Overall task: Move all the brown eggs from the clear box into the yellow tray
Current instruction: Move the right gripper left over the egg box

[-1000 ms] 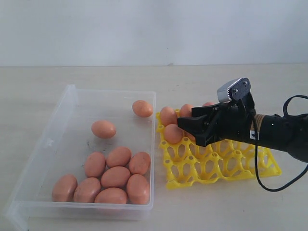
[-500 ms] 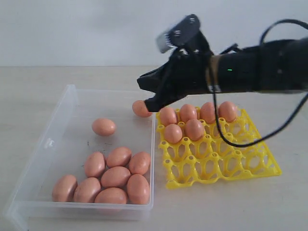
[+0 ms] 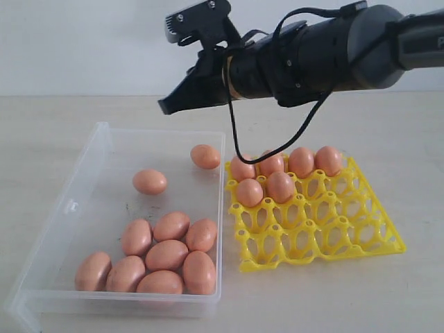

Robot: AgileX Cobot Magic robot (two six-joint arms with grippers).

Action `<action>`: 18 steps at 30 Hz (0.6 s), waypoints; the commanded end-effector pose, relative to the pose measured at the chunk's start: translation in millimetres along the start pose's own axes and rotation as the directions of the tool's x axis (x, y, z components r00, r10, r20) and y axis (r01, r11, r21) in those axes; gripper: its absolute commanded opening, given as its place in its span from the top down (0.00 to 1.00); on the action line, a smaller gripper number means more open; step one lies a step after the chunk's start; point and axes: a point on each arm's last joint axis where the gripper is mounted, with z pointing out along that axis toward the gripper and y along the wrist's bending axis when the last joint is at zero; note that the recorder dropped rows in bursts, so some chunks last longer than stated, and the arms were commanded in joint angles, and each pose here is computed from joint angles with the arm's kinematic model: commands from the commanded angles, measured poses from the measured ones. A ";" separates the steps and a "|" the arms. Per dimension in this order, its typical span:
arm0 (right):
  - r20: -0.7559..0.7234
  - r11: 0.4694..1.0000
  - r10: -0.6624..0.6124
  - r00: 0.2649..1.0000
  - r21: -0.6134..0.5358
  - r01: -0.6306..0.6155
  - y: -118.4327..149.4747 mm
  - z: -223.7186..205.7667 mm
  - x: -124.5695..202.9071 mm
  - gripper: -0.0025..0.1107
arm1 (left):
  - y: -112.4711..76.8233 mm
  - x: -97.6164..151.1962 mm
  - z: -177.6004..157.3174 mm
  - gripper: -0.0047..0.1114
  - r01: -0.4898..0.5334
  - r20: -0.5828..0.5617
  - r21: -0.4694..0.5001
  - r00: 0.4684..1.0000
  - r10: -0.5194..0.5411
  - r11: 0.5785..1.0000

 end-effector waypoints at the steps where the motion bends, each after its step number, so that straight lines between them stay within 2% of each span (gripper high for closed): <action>1: -0.032 0.938 -0.100 0.994 0.329 0.105 -30.2 -13.2 0.6 0.98 | -0.2 -0.2 -0.2 0.93 -0.009 0.000 0.003 1.000 0.009 1.000; 4: -0.220 0.834 -0.178 0.959 0.483 0.266 -47.6 -22.5 9.7 0.98 | -0.2 -0.2 -0.2 0.93 -0.009 0.000 0.003 1.000 0.009 1.000; 6: -0.400 0.759 -0.211 0.892 0.509 0.407 -56.1 -30.2 18.7 0.98 | -0.2 -0.2 -0.2 0.93 -0.009 0.000 0.003 1.000 0.009 1.000; 7: -0.461 0.749 -0.216 0.861 0.487 0.449 -57.0 -32.1 22.7 0.98 | -0.2 -0.2 -0.2 0.93 -0.009 0.000 0.003 1.000 0.009 1.000; 8: -0.521 0.763 -0.230 0.822 0.427 0.485 -55.1 -33.2 27.4 0.98 | -0.2 -0.2 -0.2 0.93 -0.009 0.000 0.003 1.000 0.009 1.000; 9: -0.553 0.802 -0.247 0.795 0.345 0.489 -50.0 -33.9 30.8 0.98 | -0.2 -0.2 -0.2 0.93 -0.009 0.000 0.003 1.000 0.009 1.000; 12: -0.518 0.950 -0.215 0.828 0.086 0.300 -22.9 -29.0 32.2 0.98 | -0.2 -0.2 -0.2 0.93 -0.009 0.000 0.003 1.000 0.009 1.000; 15: -0.462 0.968 -0.248 0.852 -0.154 0.198 -0.7 -21.9 15.6 0.98 | -0.2 -0.2 -0.2 0.93 -0.009 0.000 0.003 1.000 0.009 1.000; 18: -0.502 0.966 -0.218 0.837 -0.232 0.113 6.7 -9.6 -0.4 0.98 | -0.2 -0.2 -0.2 0.93 -0.009 0.000 0.003 1.000 0.009 1.000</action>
